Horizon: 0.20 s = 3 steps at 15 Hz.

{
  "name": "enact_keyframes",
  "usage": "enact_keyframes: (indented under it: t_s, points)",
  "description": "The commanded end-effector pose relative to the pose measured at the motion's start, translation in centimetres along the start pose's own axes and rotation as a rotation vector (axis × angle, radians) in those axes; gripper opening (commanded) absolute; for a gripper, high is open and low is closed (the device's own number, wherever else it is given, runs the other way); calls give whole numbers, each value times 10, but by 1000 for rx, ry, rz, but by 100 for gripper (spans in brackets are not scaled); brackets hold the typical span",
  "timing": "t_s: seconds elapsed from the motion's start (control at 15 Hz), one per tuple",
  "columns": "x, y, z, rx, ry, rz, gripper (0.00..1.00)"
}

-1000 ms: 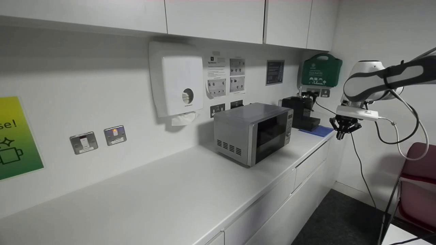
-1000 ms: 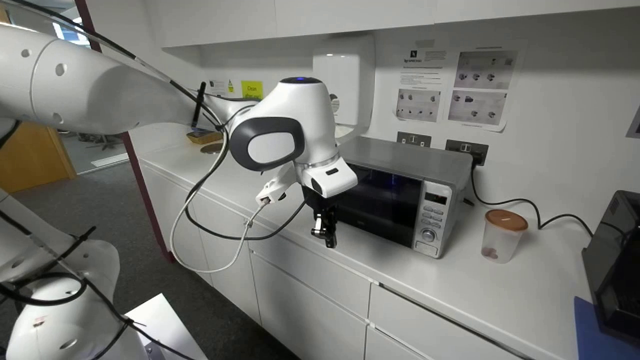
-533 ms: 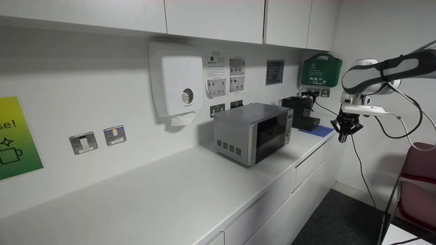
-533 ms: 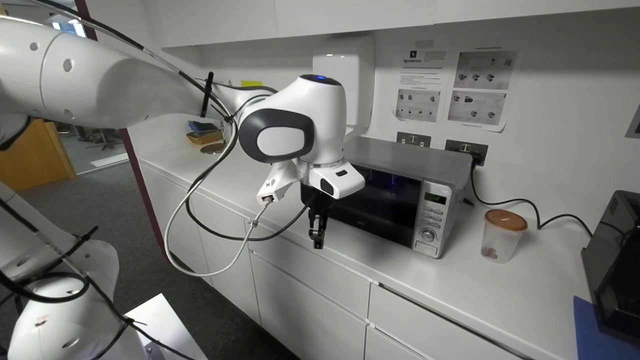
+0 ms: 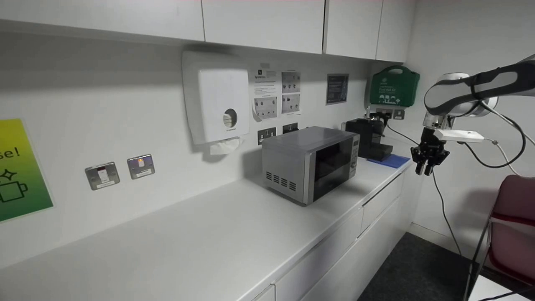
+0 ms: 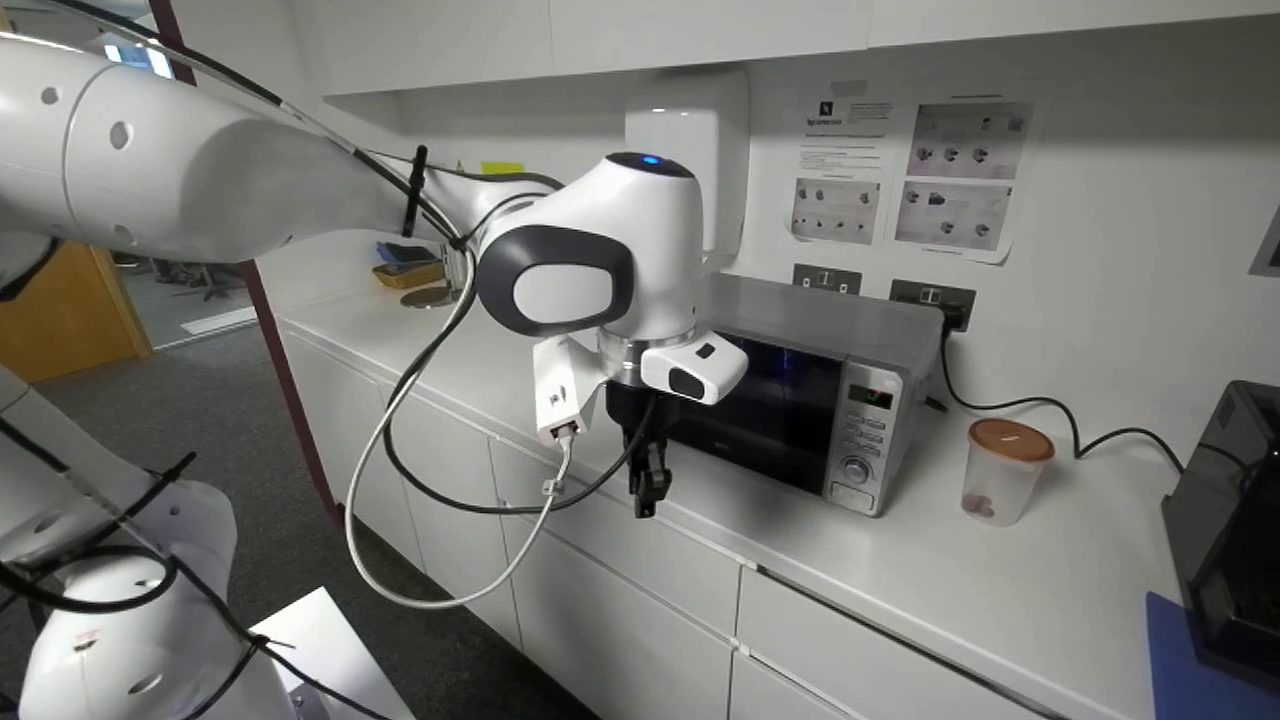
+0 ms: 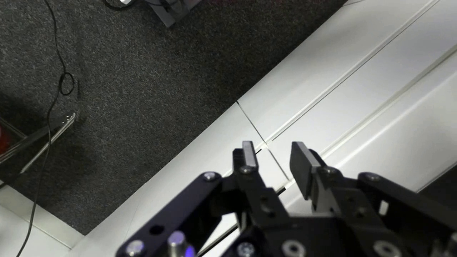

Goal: Press a button on the microwave.

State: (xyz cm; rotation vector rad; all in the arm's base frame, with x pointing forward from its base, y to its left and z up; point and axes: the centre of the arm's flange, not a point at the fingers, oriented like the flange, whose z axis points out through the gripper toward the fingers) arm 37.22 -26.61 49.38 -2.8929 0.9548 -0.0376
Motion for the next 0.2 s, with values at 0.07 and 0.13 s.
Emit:
enact_keyframes:
  t_s: [0.07, 0.13]
  points:
    - [0, 0, 0, 1, 1, -8, 34]
    - [0, 0, 0, 1, 1, -9, 34]
